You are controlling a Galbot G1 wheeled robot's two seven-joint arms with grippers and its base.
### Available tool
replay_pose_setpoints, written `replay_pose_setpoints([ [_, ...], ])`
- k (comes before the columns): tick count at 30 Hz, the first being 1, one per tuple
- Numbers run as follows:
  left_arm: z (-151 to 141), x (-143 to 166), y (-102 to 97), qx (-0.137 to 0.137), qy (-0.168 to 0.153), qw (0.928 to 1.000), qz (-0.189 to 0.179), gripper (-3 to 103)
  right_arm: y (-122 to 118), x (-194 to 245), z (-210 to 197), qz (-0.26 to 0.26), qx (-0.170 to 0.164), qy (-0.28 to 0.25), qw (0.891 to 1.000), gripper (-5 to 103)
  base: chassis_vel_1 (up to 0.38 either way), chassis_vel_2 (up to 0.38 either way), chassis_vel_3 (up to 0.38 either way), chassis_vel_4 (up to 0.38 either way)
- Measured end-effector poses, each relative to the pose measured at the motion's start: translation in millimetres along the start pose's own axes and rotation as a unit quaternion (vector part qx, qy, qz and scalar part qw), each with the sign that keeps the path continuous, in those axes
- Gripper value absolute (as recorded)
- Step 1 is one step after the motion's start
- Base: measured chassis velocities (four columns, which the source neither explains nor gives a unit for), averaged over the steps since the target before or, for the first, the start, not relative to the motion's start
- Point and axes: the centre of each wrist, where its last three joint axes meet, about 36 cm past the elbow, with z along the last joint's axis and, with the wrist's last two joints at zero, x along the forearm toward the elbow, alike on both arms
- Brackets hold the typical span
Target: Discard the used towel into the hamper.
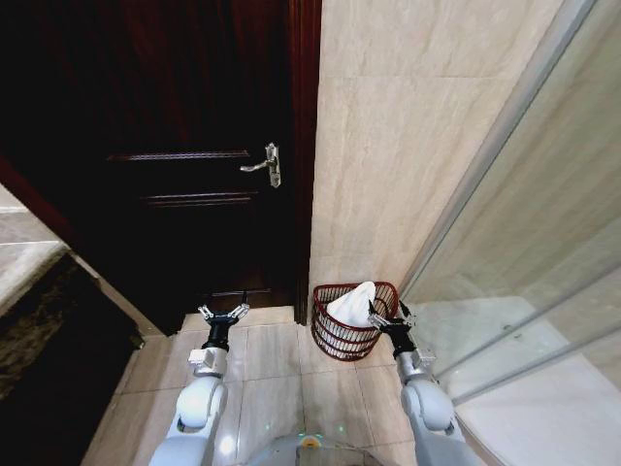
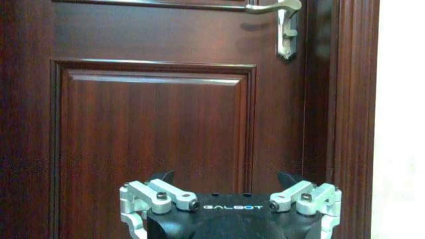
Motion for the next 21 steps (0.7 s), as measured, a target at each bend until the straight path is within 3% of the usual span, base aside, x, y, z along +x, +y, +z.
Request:
replay_pose_setpoints([
  [21, -1.1, -0.7, 0.4, 0.001, -0.004, 1.0, -0.001, 100, 5.1, -3.2, 2.1, -0.003, 0.002, 0.003, 1.0, 100, -0.009, 0.006, 0.01, -0.007],
])
